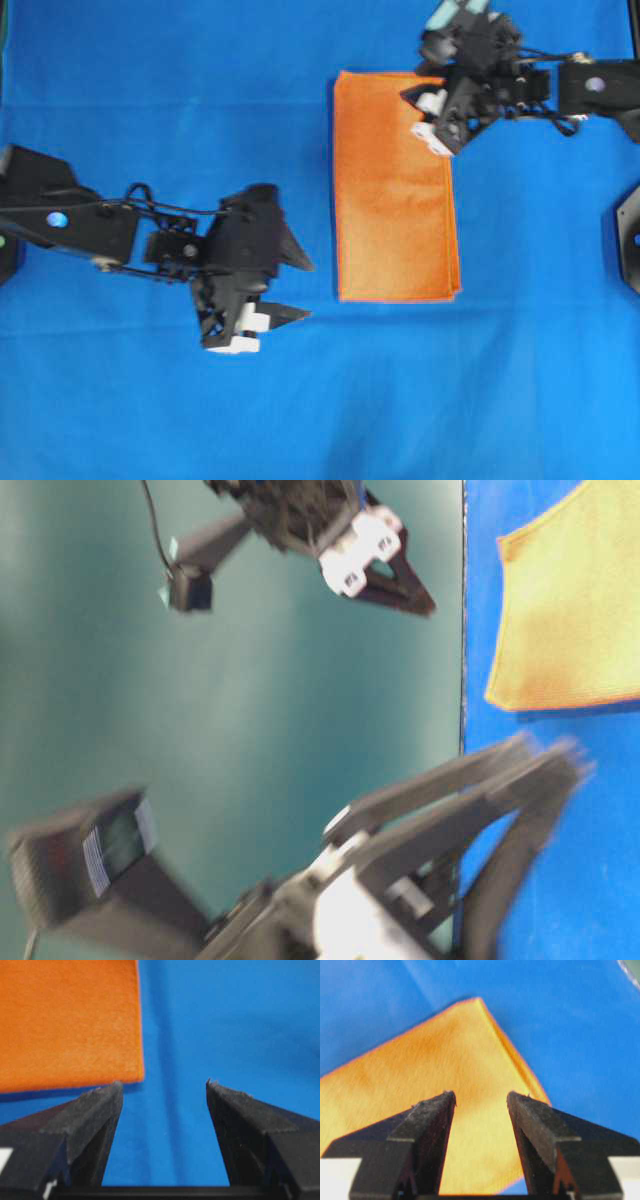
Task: Fold the orange towel.
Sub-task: 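Lay the strip down vertically, release, and retract both grippers, then move both grippers to the top corners of the vertical strip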
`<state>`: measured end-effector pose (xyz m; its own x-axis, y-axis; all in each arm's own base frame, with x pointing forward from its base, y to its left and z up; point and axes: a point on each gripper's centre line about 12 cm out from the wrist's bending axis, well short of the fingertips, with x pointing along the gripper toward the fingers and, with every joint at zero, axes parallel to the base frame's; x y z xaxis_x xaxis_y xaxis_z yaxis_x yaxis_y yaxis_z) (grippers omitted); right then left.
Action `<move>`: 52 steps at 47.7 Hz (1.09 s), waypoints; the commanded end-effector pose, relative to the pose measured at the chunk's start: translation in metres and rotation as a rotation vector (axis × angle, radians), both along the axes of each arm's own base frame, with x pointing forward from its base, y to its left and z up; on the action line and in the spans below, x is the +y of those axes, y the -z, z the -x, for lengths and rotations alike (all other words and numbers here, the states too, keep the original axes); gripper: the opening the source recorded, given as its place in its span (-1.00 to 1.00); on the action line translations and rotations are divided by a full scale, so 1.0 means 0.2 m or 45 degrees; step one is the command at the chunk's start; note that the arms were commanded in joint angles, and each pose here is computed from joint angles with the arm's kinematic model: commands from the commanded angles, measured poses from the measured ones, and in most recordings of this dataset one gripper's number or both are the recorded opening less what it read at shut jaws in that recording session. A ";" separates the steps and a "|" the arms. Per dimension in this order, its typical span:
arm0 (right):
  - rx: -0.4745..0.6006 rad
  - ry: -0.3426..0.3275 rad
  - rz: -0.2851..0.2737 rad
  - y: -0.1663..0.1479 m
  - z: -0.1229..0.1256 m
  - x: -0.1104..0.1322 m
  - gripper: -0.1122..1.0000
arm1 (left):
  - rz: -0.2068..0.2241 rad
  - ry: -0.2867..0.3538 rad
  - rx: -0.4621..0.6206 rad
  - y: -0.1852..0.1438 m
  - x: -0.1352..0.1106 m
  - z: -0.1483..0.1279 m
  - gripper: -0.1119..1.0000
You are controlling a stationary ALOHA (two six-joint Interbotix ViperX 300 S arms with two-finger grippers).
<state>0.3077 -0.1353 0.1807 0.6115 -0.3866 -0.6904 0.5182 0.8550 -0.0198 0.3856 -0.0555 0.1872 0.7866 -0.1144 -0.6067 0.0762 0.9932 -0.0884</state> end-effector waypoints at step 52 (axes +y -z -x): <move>-0.475 -0.203 0.030 -0.22 0.46 0.34 0.15 | -0.058 -0.297 -0.543 -0.19 0.46 0.26 0.30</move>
<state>0.2139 -0.0581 0.2215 0.8782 -0.2488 -0.4085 0.3243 0.9375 0.1262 0.3262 0.0269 0.2147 0.9619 0.0864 -0.2594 -0.1042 0.9930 -0.0557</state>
